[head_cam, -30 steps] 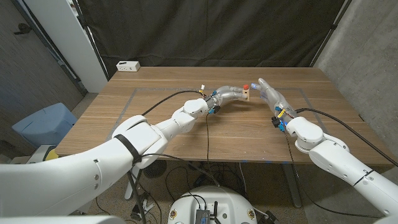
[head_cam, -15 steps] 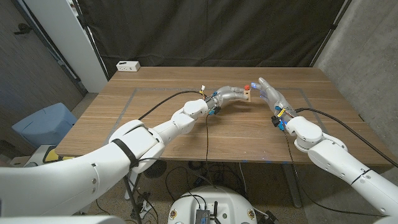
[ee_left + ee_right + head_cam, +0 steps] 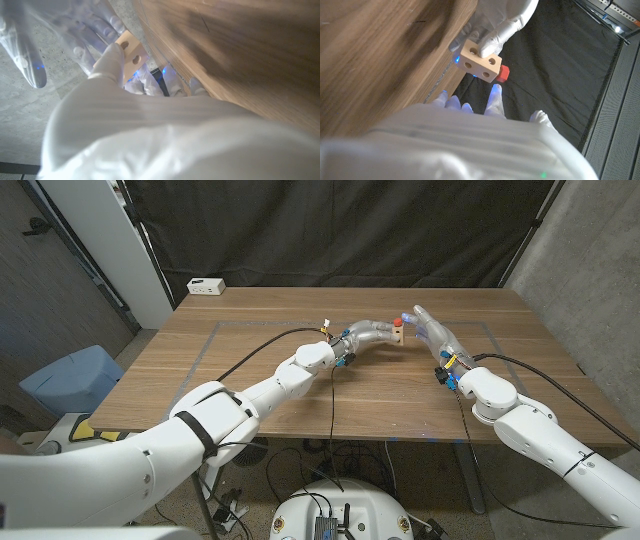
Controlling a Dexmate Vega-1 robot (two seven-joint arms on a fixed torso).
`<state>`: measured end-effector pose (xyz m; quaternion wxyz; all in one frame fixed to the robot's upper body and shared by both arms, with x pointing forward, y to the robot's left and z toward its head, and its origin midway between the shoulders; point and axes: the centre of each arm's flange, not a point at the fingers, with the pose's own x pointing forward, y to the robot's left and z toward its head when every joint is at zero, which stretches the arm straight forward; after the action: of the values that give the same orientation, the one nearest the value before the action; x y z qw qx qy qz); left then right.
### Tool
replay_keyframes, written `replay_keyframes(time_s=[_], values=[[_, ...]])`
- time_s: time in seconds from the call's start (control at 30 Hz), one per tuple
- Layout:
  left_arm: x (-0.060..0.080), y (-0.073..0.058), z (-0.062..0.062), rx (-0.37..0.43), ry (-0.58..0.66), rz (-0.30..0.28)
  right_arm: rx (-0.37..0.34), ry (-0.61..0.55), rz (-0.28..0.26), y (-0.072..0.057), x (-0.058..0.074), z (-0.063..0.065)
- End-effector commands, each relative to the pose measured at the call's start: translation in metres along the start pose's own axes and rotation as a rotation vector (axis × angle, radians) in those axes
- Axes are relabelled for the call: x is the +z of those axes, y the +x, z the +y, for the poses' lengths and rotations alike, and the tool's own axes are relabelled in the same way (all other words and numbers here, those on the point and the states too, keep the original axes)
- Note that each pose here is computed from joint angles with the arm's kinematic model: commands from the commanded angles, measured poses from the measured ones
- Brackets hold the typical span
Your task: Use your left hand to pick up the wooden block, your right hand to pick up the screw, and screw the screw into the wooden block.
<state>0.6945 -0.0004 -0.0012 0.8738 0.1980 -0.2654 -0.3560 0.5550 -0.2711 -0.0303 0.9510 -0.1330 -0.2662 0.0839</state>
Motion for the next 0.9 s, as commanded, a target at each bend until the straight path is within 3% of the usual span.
replay_keyframes(time_s=[0.03,0.9], values=[[-0.0005,-0.0005,-0.0013,-0.002,0.000,-0.001,0.018,-0.004,-0.006,-0.0015,0.0020,0.0058],[-0.0001,0.0015,0.0008,-0.008,0.002,0.004,0.038,0.001,0.001,-0.0045,0.0008,0.0138]])
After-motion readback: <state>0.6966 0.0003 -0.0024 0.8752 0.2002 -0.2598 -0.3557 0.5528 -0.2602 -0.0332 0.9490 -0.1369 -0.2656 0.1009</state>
